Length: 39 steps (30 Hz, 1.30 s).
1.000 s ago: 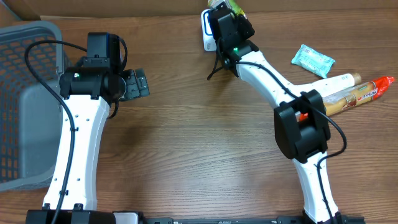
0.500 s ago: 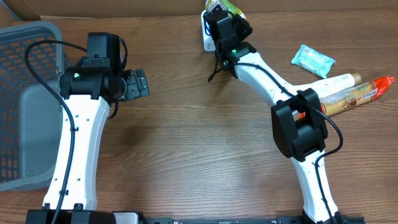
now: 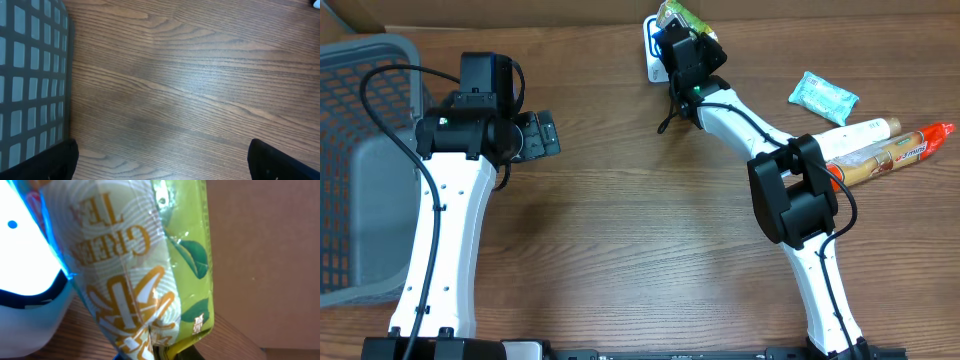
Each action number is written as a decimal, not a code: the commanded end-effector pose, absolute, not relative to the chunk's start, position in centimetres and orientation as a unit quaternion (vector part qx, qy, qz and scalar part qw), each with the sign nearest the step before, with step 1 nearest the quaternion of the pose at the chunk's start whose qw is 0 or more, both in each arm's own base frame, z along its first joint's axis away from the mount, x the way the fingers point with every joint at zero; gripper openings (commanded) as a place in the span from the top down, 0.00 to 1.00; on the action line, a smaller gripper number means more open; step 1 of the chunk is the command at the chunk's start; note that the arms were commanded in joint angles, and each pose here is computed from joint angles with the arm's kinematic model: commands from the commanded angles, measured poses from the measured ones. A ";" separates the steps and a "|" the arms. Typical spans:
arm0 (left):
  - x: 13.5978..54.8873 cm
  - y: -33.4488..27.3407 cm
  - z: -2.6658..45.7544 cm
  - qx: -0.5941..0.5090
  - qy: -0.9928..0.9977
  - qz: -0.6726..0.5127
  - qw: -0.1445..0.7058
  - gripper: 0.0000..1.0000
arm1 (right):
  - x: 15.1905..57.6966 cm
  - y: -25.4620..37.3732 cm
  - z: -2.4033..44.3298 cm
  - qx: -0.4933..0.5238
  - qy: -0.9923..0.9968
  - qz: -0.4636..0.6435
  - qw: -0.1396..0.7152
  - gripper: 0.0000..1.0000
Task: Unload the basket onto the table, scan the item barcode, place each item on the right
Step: 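Hold the green tea carton's barcode in front of the scanner, then carry the green tea carton right and set it with the other items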
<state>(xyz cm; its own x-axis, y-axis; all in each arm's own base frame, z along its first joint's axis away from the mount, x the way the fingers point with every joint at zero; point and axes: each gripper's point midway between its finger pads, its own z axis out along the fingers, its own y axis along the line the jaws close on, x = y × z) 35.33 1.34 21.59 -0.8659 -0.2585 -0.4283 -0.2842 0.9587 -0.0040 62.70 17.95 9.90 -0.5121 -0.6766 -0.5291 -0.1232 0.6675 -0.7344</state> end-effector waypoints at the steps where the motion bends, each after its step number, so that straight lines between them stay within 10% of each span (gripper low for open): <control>1: 35.3 1.4 21.3 -0.144 0.965 0.034 0.215 0.00 | 63.4 17.6 12.5 -0.218 0.801 -0.321 0.457 0.96; 16: 35.3 1.4 21.3 -0.144 0.965 0.034 0.215 0.01 | 62.0 19.4 16.1 -0.175 0.788 -0.332 0.487 0.96; 32: 35.3 1.4 21.3 -0.143 0.965 0.034 0.215 0.01 | 52.1 24.3 26.7 -0.170 0.856 -0.101 0.478 0.96; 39: 35.3 1.4 21.3 -0.144 0.965 0.034 0.215 0.00 | 47.1 15.8 27.9 0.071 0.922 0.015 0.381 0.96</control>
